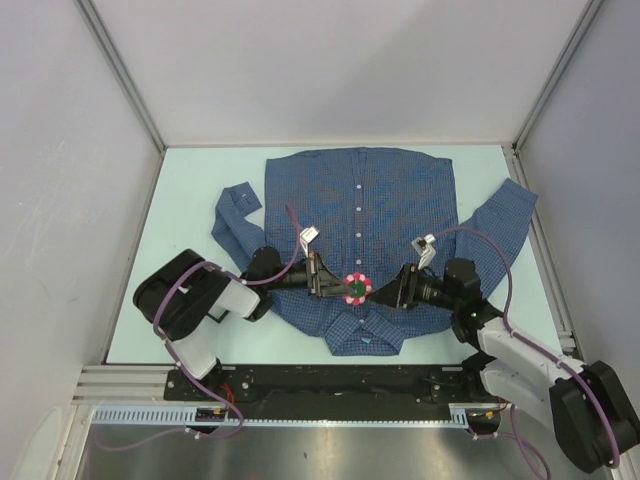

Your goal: Remove the brooch from the garment

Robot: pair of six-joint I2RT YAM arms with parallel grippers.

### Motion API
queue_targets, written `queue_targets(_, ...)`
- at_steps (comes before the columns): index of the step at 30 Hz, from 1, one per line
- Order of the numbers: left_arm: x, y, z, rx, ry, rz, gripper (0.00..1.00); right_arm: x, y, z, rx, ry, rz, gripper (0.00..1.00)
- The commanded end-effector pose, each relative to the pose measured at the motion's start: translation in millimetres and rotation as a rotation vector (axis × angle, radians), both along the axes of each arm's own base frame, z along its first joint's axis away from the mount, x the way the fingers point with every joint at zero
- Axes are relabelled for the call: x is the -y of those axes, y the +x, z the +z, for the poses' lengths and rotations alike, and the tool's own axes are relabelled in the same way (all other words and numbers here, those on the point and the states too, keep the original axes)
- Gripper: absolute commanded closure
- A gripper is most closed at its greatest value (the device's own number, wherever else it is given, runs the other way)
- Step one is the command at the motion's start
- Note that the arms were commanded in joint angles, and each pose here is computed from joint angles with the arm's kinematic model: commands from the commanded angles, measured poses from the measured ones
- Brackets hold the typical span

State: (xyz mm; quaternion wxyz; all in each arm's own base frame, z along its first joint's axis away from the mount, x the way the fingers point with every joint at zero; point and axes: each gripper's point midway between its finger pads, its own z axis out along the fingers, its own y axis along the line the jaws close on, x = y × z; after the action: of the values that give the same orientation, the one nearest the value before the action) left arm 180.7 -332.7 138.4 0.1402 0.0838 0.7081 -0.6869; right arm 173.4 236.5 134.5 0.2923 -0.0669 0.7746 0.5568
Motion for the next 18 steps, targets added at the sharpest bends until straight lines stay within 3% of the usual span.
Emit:
queue_targets(1,-1.4,-5.6,25.3,0.091,-0.084,-0.015,1.00,-11.4,11.4,31.0,0.083,0.072,0.062,0.39)
queue_targets(6,-0.7,-9.2,25.6,0.087,-0.093,-0.023,1.00,-18.4,14.9,37.7,0.078,0.128,0.089,0.54)
queue_targets(18,2.8,-12.6,26.9,0.080,-0.119,-0.047,1.00,-22.9,16.4,40.2,0.079,0.154,0.101,0.66)
